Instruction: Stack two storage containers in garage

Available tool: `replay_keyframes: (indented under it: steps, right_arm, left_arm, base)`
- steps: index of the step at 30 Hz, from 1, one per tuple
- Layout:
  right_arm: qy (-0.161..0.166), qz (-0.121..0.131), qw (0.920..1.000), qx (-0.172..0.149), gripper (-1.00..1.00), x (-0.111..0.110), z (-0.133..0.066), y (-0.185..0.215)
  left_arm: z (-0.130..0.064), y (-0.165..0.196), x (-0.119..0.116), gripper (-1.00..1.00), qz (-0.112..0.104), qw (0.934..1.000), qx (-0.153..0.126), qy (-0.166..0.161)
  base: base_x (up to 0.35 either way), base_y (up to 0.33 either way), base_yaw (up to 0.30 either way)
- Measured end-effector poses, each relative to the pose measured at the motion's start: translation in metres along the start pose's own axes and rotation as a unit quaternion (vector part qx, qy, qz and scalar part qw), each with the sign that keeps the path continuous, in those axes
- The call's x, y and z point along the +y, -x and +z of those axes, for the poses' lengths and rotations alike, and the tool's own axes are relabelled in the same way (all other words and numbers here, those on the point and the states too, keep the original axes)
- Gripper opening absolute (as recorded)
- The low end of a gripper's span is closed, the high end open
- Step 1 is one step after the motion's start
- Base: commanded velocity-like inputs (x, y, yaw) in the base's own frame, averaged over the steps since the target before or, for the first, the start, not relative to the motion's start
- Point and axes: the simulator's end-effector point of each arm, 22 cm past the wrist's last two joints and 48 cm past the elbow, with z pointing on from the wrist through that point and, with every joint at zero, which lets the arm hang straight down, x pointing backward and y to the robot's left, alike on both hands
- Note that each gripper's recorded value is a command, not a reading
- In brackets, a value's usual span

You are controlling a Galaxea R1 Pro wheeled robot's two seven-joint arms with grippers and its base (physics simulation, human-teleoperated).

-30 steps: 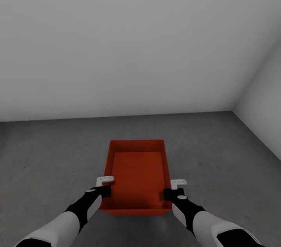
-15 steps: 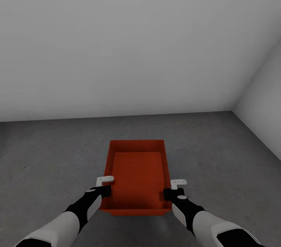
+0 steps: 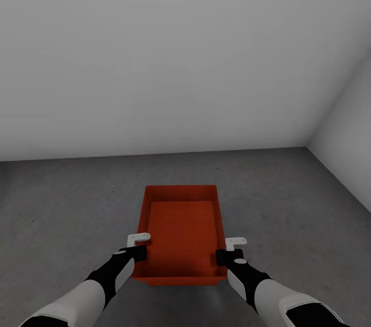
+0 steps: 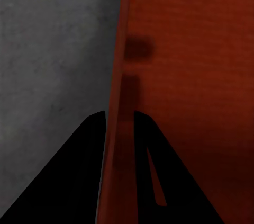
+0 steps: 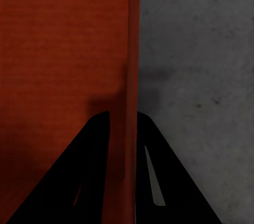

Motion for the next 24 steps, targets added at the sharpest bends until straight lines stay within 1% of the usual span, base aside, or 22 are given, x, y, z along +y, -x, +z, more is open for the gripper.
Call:
replay_keyframes:
  steps: [4,10,24]
  right_arm:
    - [0.0,0.0,1.0,0.0,-1.0,-0.0003,0.0,0.0]
    - [0.0,0.0,1.0,0.0,-1.0,-0.0003,-0.0001,0.0]
    - [0.0,-0.001,1.0,0.0,-1.0,-0.0005,0.0001,0.0]
  left_arm:
    - [0.0,-0.0001,-0.0002,-1.0,0.0,1.0,0.0,0.0]
    - [-0.0001,-0.0002,-0.0003,-1.0,-0.001,1.0,0.0,0.0]
    - [0.0,-0.0004,-0.0004,-1.0,-0.001,1.0,0.0,0.0]
  base:
    - [0.02,0.0,0.0]
    - [0.098,0.0,0.0]
    - [0.007,0.0,0.0]
